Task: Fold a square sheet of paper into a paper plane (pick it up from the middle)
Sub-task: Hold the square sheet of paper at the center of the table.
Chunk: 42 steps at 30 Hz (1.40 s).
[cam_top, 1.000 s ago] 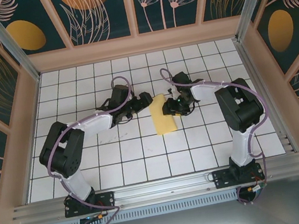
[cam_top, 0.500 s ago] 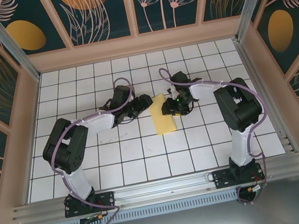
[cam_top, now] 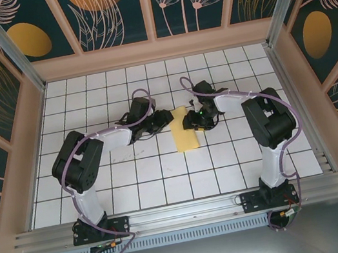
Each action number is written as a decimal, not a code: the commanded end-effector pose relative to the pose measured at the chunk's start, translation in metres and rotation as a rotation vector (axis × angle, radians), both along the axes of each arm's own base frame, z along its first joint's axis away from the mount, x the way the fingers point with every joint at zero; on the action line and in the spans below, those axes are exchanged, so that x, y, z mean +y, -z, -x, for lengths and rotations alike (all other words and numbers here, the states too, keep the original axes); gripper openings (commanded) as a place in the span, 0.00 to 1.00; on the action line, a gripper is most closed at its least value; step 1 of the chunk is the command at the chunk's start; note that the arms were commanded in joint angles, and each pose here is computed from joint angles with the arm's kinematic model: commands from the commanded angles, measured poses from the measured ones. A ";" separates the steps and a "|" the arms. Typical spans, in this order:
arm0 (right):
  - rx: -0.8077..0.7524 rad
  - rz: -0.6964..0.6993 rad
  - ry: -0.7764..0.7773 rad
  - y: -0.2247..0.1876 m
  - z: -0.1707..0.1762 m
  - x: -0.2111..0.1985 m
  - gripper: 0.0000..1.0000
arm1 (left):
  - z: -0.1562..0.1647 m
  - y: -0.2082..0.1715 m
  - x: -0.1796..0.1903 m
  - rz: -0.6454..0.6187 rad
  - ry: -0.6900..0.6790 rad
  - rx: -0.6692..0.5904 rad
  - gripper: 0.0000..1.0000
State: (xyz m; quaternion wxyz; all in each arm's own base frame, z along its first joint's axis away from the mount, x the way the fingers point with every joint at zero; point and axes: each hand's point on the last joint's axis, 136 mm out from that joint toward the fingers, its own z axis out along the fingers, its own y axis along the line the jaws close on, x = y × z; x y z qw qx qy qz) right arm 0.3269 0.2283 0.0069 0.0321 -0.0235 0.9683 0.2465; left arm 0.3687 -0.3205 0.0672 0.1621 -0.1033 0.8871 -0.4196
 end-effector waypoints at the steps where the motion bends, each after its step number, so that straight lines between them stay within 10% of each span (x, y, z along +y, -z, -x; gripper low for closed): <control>1: 0.128 0.320 -0.025 0.118 0.043 -0.053 0.56 | -0.002 -0.004 -0.013 0.036 0.032 -0.011 0.33; 42: 0.147 0.344 -0.054 0.131 0.051 -0.054 0.55 | 0.024 0.059 -0.012 -0.056 0.045 0.157 0.15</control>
